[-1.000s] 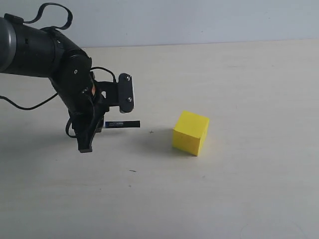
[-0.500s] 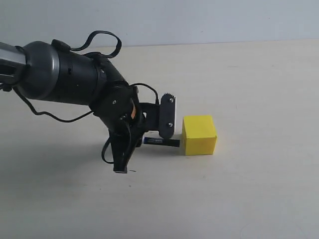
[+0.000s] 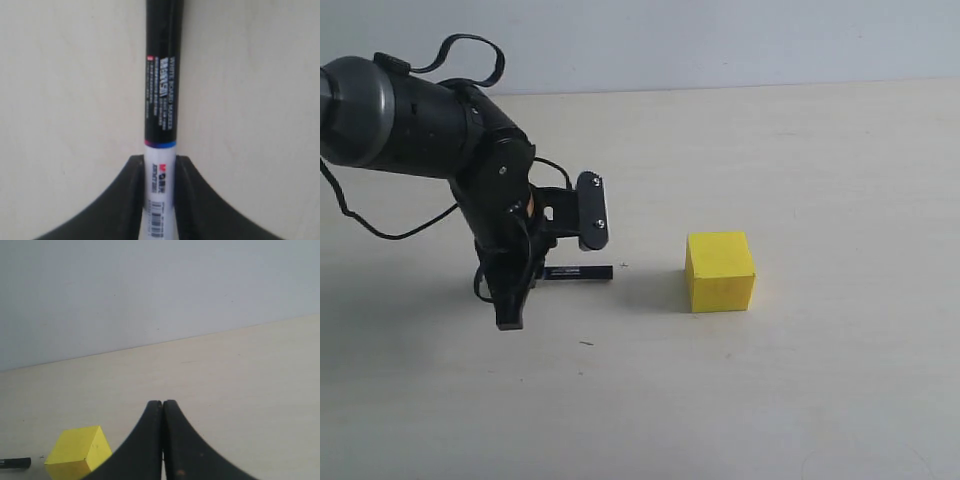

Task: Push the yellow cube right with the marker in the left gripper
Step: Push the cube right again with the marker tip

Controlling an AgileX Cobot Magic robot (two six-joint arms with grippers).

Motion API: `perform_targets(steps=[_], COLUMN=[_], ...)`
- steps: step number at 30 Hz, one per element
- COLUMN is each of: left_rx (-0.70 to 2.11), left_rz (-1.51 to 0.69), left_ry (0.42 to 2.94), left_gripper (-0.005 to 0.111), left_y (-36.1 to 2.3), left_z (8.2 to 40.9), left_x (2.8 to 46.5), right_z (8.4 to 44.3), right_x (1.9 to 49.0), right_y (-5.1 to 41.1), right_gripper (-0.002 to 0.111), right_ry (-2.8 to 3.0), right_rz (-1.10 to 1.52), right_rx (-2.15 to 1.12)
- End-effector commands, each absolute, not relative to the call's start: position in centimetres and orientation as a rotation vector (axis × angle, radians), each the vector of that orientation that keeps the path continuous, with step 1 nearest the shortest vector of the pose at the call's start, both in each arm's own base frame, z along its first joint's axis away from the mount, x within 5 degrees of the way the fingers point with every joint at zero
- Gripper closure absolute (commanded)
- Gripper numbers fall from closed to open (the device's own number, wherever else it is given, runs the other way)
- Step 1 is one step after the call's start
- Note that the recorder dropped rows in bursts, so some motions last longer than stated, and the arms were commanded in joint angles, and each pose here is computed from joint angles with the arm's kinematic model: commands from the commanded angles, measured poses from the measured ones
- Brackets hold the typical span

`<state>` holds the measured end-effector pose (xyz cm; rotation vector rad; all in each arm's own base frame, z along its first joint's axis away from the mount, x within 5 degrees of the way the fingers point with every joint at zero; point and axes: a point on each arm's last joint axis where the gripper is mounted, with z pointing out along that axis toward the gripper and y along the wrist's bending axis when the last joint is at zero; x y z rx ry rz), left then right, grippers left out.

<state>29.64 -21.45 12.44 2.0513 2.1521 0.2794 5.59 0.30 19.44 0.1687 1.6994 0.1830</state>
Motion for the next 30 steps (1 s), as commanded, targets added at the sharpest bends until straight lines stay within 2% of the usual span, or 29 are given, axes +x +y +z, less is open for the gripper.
perform_targets(steps=[1,5,8,20,24,30], left_rx=[2.066,2.088,2.107,2.102,2.069,2.151], left_rz=[0.215,0.164,0.173,0.238,0.198,0.153], left_ry=[1.997,1.918,1.914,2.196,2.101,1.874], left_gripper=[0.107,0.107,0.107,0.107,0.107,0.107], left_y=[-25.3,-29.5,-30.7,-26.0,-27.6,-32.6], left_z=[12.0,12.0,12.4,12.6,12.7,12.5], left_x=[28.4,27.7,27.9,30.2,30.0,27.0], right_z=[19.4,19.4,19.4,19.4,19.4,19.4], right_x=[5.6,5.6,5.6,5.6,5.6,5.6], right_y=[0.3,0.3,0.3,0.3,0.3,0.3], right_gripper=[0.108,0.108,0.108,0.108,0.108,0.108], right_ry=[1.697,1.697,1.697,1.697,1.697,1.697], right_rz=[0.174,0.174,0.174,0.174,0.174,0.174], right_rx=[0.161,0.161,0.161,0.161,0.161,0.161])
